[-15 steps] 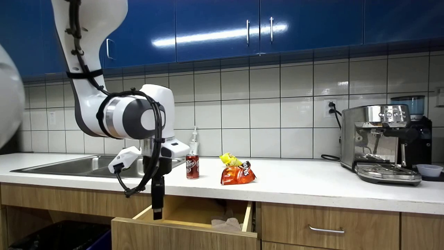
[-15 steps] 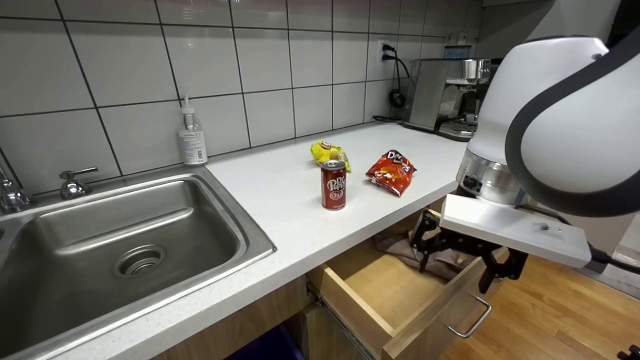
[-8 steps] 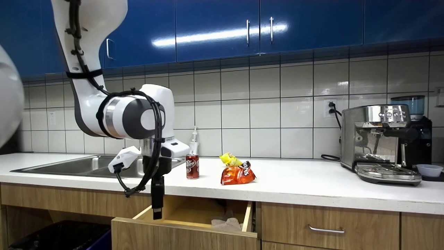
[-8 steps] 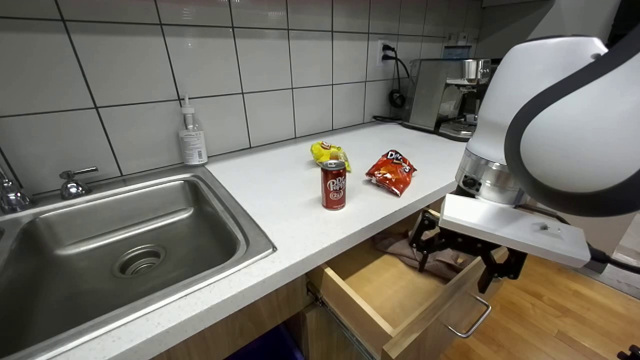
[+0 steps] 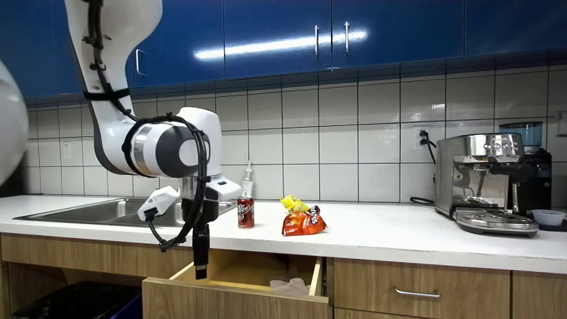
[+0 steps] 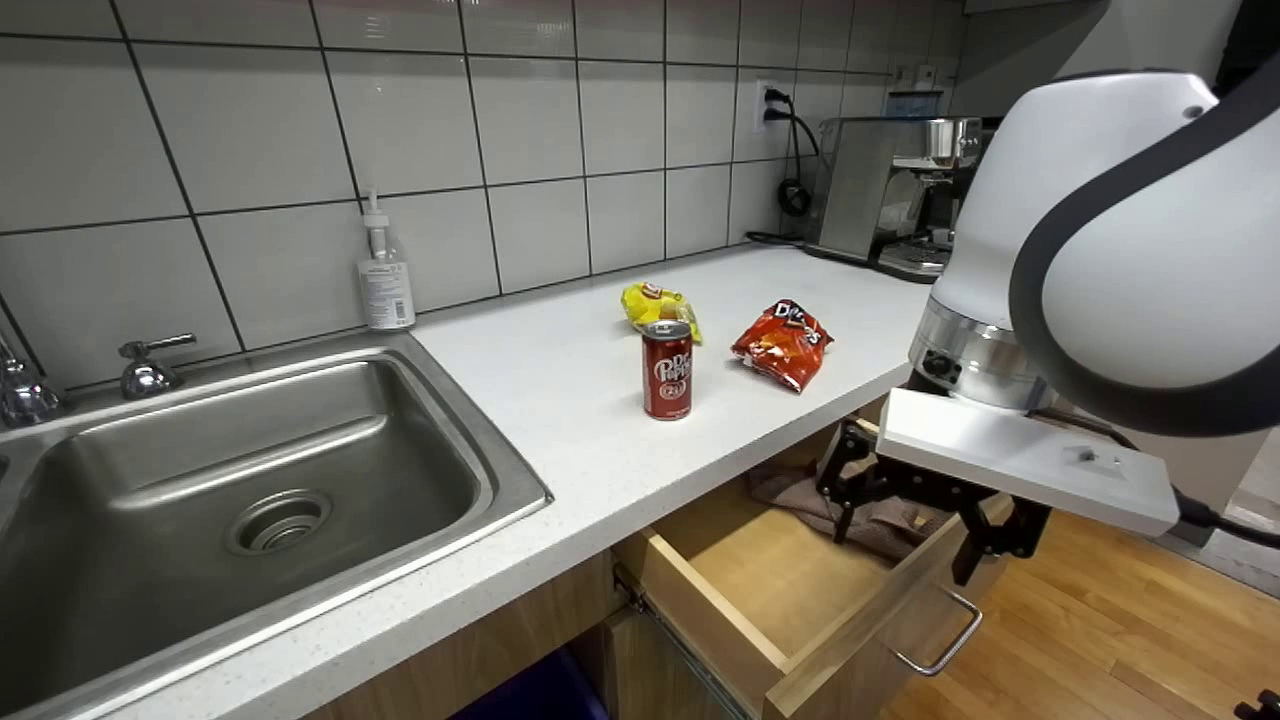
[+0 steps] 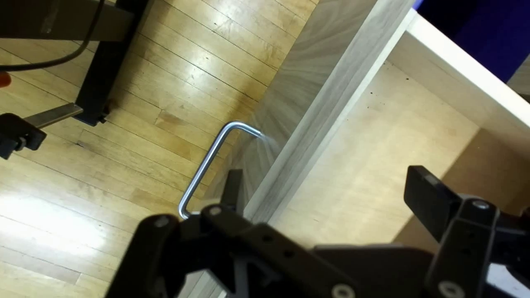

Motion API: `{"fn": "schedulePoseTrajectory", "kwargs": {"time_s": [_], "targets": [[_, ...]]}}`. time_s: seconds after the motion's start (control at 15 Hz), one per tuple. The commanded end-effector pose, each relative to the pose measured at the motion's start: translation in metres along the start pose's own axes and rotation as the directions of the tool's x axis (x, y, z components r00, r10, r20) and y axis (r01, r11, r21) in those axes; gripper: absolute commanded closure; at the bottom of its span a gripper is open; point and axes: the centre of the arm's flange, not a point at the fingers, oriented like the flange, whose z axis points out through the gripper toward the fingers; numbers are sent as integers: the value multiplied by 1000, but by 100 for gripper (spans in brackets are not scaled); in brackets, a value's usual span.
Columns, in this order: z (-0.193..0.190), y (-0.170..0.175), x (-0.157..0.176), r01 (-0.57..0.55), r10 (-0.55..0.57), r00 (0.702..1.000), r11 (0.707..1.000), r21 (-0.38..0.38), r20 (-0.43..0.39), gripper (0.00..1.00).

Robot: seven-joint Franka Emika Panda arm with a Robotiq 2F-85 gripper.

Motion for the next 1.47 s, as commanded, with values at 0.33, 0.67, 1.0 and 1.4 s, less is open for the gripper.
{"fn": "schedulePoseTrajectory", "kwargs": {"time_s": [0.33, 0.67, 1.0, 1.4], "targets": [[-28, -13, 16, 118, -115, 988, 993, 23, -100, 0], [-45, -27, 36, 175, -168, 973, 984, 31, -156, 0], [-65, -49, 58, 226, -211, 962, 971, 73, -176, 0], [-75, -61, 59, 268, -243, 948, 957, 108, -204, 0]]}}
